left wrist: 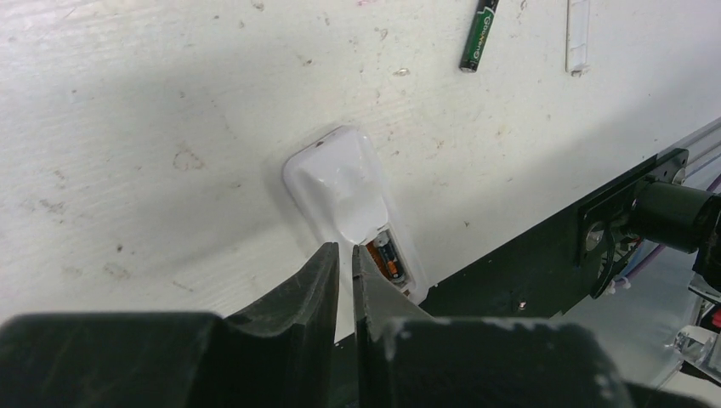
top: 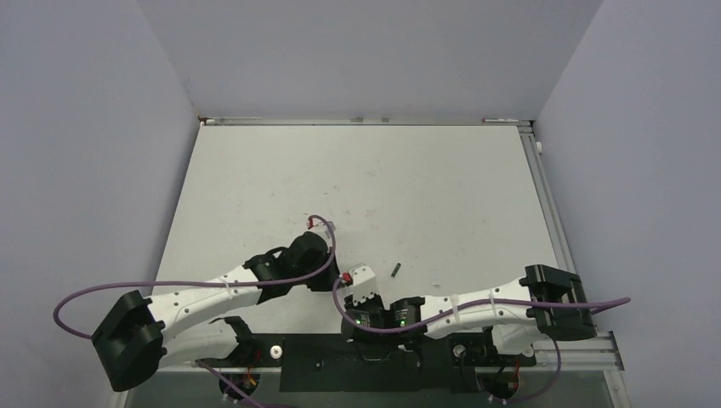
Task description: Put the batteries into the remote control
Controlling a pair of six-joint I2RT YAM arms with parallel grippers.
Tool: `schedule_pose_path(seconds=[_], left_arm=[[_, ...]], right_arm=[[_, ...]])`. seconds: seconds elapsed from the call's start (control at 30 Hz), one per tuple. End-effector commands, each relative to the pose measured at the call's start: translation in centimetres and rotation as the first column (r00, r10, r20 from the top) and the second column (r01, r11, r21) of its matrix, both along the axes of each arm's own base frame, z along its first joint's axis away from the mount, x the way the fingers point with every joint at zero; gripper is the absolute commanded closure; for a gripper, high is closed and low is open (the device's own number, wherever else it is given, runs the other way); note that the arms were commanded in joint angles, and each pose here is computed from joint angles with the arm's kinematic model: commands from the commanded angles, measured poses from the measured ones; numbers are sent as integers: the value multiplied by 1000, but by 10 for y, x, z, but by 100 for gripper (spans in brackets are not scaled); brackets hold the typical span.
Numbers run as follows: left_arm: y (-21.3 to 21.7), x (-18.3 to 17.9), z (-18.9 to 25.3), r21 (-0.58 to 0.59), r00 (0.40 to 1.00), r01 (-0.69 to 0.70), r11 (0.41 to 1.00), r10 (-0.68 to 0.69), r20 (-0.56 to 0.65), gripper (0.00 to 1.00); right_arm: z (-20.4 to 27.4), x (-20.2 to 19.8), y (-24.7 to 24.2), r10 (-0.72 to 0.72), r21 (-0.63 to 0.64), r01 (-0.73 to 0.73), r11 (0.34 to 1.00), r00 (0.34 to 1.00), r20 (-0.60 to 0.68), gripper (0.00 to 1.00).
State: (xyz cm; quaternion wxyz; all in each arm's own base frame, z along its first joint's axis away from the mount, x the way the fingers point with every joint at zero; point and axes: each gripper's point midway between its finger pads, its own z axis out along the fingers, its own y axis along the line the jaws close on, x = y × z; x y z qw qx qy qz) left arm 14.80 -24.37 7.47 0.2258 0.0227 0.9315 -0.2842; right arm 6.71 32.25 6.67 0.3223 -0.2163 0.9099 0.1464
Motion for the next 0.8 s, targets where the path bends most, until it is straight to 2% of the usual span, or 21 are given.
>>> schedule_pose_path(seconds=[0.0,0.07,0.43,0.77], left_arm=[[-37,16,26,-93,995,87,992,-83,48,91],[-47,20,23,-100,994,108,989,-105,38,91],[-88,39,2,-81,984,179,980,-180,-8,92],[-86,38,-33,-14,978,192,981,-193,-85,99]], right_arm=[[11,-9,15,-8,129,9,992,1000,-2,87],[7,-16,21,4,161,-2,987,1000,-17,91],[-12,-26,47,1,223,3,975,1000,-15,91],[-36,-13,47,-50,176,50,983,999,-7,91]])
